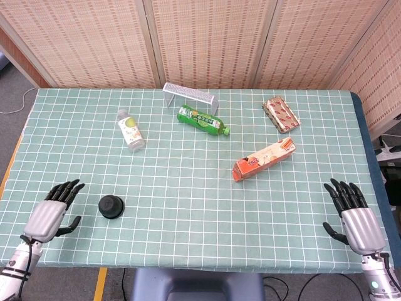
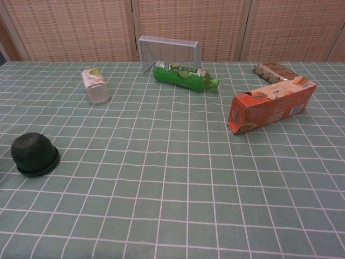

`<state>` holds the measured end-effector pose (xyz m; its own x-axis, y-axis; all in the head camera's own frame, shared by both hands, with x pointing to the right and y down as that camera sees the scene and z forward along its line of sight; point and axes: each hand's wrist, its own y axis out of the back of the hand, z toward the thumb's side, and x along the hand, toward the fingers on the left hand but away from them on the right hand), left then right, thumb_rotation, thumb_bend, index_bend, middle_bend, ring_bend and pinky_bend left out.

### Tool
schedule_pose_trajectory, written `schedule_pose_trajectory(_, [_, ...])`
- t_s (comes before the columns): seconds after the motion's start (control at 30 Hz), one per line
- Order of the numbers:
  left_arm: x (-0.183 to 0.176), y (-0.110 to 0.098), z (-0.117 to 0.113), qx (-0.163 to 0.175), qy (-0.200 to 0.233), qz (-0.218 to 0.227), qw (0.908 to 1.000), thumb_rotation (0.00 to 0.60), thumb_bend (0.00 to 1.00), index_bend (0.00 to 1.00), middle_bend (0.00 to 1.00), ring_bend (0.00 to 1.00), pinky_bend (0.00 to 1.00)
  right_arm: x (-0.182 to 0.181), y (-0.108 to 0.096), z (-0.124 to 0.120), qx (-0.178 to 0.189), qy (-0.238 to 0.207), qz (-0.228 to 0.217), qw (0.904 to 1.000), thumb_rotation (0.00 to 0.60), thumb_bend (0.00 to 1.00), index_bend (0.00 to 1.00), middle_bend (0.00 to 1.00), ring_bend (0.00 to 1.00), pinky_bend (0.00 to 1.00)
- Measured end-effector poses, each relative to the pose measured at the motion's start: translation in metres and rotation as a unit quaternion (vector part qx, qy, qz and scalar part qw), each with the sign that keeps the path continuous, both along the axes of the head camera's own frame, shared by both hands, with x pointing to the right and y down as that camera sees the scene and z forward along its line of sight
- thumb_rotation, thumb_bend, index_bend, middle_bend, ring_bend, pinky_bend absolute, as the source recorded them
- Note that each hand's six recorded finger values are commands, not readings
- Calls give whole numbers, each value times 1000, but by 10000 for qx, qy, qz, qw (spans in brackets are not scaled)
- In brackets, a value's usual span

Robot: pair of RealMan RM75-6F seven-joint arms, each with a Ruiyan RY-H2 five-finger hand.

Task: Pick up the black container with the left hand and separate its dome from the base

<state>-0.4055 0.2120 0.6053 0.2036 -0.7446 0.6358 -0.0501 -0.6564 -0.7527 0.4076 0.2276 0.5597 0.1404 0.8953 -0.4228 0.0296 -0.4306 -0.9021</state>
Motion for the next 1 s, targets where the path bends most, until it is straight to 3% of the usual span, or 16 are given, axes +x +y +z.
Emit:
schedule_pose_trajectory(0.23, [23,-31,27,-1131,21,23,9936,600,419,0,0,0,104,-3,2,1,-61,-34,-87,9999,600,173,0,0,0,0])
schedule_pose_trajectory(0.33, [32,-44,33,-1412,-132,95,9898,600,430,0,0,0,109,-2,2,1,-65,-6,-98,9999,600,173,0,0,0,0])
schedule_pose_trajectory(0.6, [57,-66,47,-1673,-754,538,9816,600,413,0,0,0,145,-4,0,-1,-40,-184,-120,9998,600,173,0,0,0,0])
schedule_pose_trajectory(1.0, [71,-62,63,-2477,-1236,426,9600,600,391,0,0,0,150,3,-3,-5,-12,-255,-82,9996,600,172,0,0,0,0])
